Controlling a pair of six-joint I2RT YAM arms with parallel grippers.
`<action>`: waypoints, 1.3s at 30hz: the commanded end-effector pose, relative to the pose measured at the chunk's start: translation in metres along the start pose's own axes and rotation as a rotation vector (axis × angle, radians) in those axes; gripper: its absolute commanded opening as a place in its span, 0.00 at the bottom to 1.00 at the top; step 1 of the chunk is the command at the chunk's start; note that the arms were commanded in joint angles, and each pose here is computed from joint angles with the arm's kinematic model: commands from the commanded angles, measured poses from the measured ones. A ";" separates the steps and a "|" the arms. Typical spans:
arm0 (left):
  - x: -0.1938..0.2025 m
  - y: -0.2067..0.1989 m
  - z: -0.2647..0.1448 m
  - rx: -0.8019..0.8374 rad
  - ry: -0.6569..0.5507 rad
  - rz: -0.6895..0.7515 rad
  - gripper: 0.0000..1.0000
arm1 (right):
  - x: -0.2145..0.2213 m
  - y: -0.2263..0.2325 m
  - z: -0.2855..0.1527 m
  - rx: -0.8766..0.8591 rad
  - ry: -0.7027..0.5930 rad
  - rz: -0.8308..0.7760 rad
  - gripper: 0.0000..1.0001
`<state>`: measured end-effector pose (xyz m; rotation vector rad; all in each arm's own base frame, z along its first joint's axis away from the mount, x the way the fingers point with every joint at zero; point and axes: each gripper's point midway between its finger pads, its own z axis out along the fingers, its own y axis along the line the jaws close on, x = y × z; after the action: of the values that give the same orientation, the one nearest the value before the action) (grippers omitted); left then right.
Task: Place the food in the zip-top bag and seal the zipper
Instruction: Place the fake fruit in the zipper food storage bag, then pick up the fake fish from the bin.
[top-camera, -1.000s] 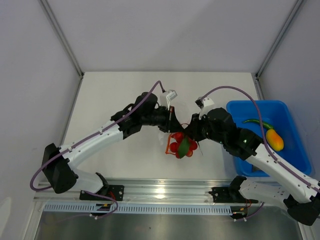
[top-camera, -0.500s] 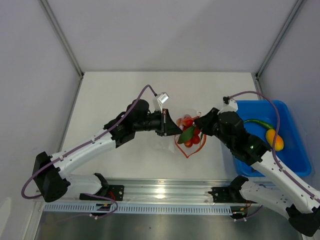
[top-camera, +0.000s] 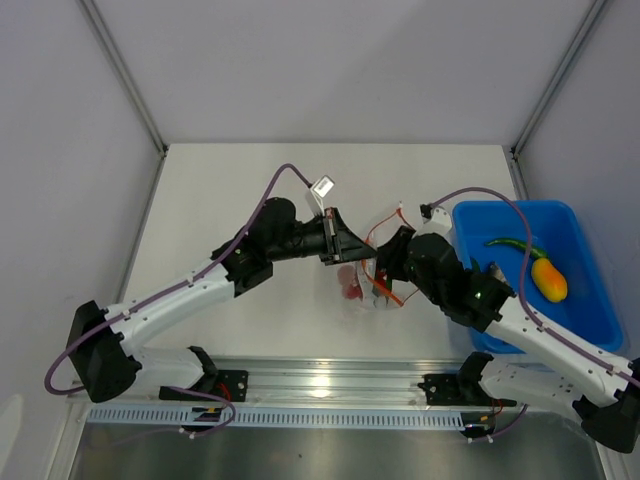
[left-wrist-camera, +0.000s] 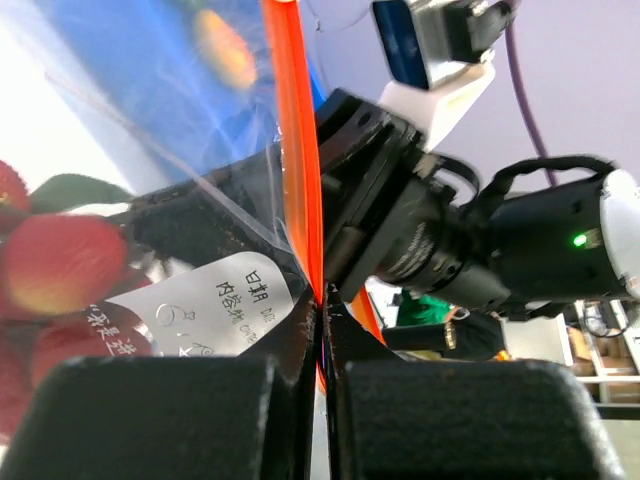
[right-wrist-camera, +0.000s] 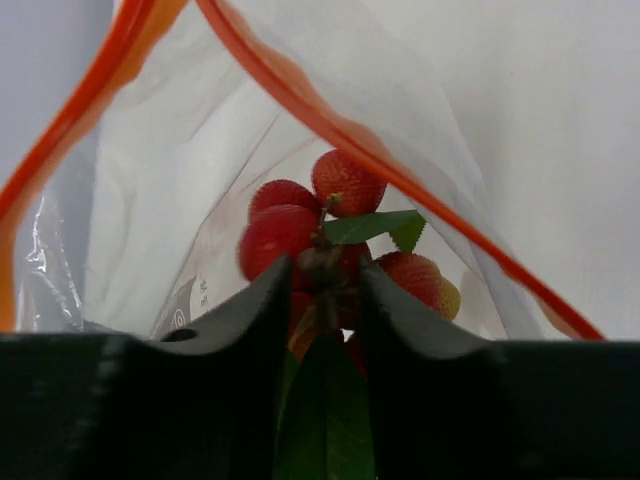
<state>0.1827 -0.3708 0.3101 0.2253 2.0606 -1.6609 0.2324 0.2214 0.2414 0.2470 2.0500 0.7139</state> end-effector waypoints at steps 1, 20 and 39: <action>-0.006 -0.016 0.005 0.057 -0.009 -0.043 0.01 | -0.021 0.007 -0.003 0.000 -0.073 -0.050 0.40; -0.007 0.018 0.000 -0.051 -0.035 0.043 0.00 | -0.133 -0.002 -0.099 0.139 -0.267 -0.133 0.83; -0.002 0.020 -0.017 -0.099 0.043 0.192 0.01 | -0.096 -0.271 -0.081 0.845 0.003 0.306 0.88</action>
<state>0.1921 -0.3525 0.2624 0.3393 2.1820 -1.4080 0.2504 -0.0735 0.1900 1.0406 2.2176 -0.0745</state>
